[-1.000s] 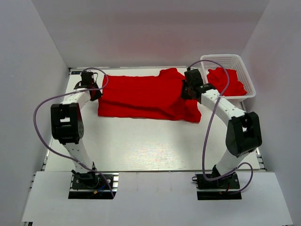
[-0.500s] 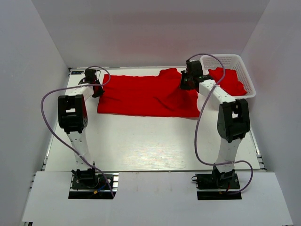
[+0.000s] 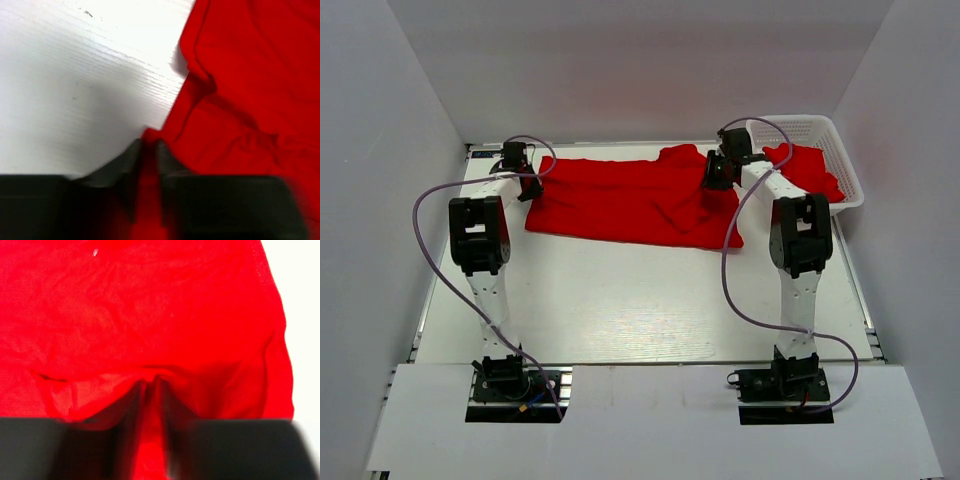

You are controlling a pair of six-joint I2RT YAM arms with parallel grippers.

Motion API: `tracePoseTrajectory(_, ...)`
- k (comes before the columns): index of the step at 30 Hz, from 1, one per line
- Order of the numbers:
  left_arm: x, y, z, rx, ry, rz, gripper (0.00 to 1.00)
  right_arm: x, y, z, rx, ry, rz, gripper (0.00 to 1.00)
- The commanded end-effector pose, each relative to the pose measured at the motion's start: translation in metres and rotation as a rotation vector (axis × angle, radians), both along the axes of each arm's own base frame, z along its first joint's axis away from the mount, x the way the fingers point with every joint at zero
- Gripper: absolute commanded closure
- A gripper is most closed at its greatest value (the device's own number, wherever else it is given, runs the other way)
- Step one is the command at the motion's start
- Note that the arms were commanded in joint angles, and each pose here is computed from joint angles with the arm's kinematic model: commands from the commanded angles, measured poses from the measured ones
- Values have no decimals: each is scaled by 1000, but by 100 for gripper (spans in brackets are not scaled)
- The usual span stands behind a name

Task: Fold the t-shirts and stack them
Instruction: Fold the flattened tshirt in 1/3 of the way

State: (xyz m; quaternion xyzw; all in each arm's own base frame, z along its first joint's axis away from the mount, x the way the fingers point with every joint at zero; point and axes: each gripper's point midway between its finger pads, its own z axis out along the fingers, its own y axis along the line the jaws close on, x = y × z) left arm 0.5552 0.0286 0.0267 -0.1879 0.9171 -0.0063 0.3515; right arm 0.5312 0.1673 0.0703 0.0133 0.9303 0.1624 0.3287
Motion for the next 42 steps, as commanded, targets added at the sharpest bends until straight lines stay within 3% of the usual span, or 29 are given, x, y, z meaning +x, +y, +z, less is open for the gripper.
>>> tracePoseTrajectory(1, 5, 4, 14, 9, -26, 2, 63, 12, 0, 21, -2, -41, 48, 62)
tracePoseTrajectory(2, 3, 4, 16, 9, -28, 2, 49, 12, 0, 28, -3, -54, 54, 47)
tracePoseTrajectory(6, 7, 4, 47, 25, -75, -25, 36, 0, 4, 62, -8, -90, 100, 21)
tracePoseTrajectory(9, 0, -1, 72, 33, -89, -42, 31, -17, 7, 95, 5, -134, 138, 21)
tracePoseTrajectory(11, -12, 0, 98, 41, -122, -35, 30, -32, 9, 90, 6, -111, 157, 20)
tracePoseTrajectory(14, -41, -3, 98, 39, -104, -50, 27, -58, 5, 82, -4, -89, 153, 18)
tracePoseTrajectory(15, -56, -5, 102, 32, -117, -57, 27, -82, 1, 60, -5, -16, 153, 18)
tracePoseTrajectory(17, -71, -11, 103, 32, -122, -66, 27, -93, -2, 67, 7, -43, 142, 24)
tracePoseTrajectory(18, -84, -11, 100, 38, -122, -72, 28, -115, -8, 38, -6, 27, 141, 26)
tracePoseTrajectory(20, -98, -18, 88, 21, -92, -123, 33, -120, -14, 37, -24, 13, 120, 29)
tracePoseTrajectory(22, -101, -30, 86, -2, -100, -170, 57, -130, -20, 21, -38, 54, 102, 41)
tracePoseTrajectory(25, -98, -41, 82, -14, -133, -221, 79, -133, -26, 4, -60, 71, 77, 53)
tracePoseTrajectory(26, -96, -43, 72, -17, -119, -239, 83, -131, -28, 2, -63, 71, 68, 66)
tracePoseTrajectory(28, -89, -46, 68, -10, -123, -255, 94, -126, -31, 1, -83, 63, 57, 72)
tracePoseTrajectory(29, -82, -47, 70, -9, -130, -255, 96, -125, -30, -2, -88, 68, 57, 80)
tracePoseTrajectory(36, -78, -51, 29, -21, -51, -264, 100, -125, -39, -27, -140, 111, 43, 100)
tracePoseTrajectory(42, -98, -45, -11, 3, 86, -225, 100, -136, -48, -52, -179, 181, 24, 100)
